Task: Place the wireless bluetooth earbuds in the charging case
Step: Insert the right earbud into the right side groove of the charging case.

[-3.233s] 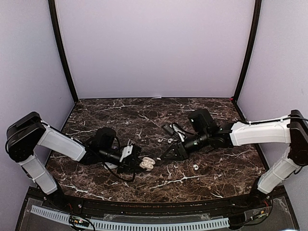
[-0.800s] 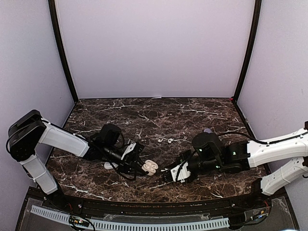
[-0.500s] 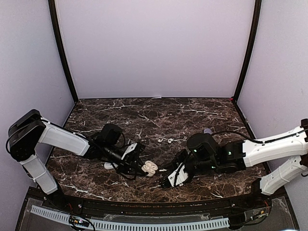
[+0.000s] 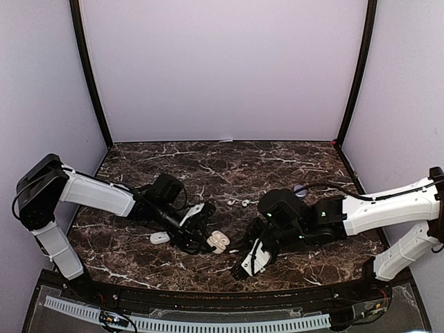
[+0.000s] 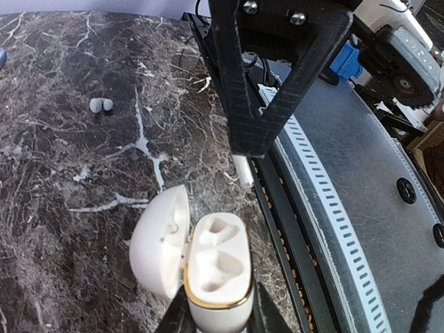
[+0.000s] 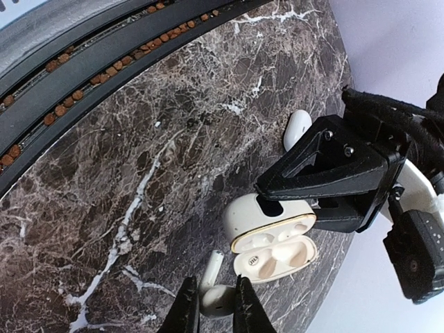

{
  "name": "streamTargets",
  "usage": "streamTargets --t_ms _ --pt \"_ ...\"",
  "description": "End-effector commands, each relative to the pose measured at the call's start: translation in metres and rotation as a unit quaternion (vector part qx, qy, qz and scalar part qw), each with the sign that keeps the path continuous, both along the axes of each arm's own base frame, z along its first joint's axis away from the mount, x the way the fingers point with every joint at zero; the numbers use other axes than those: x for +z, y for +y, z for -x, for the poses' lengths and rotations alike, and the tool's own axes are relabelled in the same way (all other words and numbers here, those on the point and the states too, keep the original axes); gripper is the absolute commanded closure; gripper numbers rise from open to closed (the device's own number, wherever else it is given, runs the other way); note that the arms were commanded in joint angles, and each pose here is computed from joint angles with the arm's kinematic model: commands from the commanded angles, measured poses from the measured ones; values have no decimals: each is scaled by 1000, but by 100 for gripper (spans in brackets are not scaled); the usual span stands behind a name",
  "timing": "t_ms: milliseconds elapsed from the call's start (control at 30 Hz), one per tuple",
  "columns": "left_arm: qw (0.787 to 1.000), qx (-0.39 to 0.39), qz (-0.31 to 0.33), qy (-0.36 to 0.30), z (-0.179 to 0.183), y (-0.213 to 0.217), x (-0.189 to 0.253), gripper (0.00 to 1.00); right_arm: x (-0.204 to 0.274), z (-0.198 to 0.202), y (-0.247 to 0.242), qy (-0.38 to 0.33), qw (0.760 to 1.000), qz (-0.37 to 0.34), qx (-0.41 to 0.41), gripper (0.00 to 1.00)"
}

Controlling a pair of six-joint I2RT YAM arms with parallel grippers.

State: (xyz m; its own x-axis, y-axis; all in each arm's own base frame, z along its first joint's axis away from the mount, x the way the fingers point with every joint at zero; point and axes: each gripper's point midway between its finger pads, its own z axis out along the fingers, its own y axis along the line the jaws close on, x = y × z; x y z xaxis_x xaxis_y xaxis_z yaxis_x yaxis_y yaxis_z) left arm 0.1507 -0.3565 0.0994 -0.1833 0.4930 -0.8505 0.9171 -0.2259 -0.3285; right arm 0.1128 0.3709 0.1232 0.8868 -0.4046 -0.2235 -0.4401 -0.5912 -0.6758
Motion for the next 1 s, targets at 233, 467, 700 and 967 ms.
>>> streamTargets --t_ms 233,467,700,967 --pt "997 -49 -37 42 10 -1 -6 82 -1 16 3 13 997 42 57 100" --pt "997 -58 -38 44 11 -1 -6 82 0 20 7 10 996 38 81 100" --pt "997 -60 -37 41 10 -2 -5 82 -3 21 11 16 995 47 90 100" --pt "996 -72 -34 38 16 -2 -3 82 -5 18 17 12 995 53 88 100"
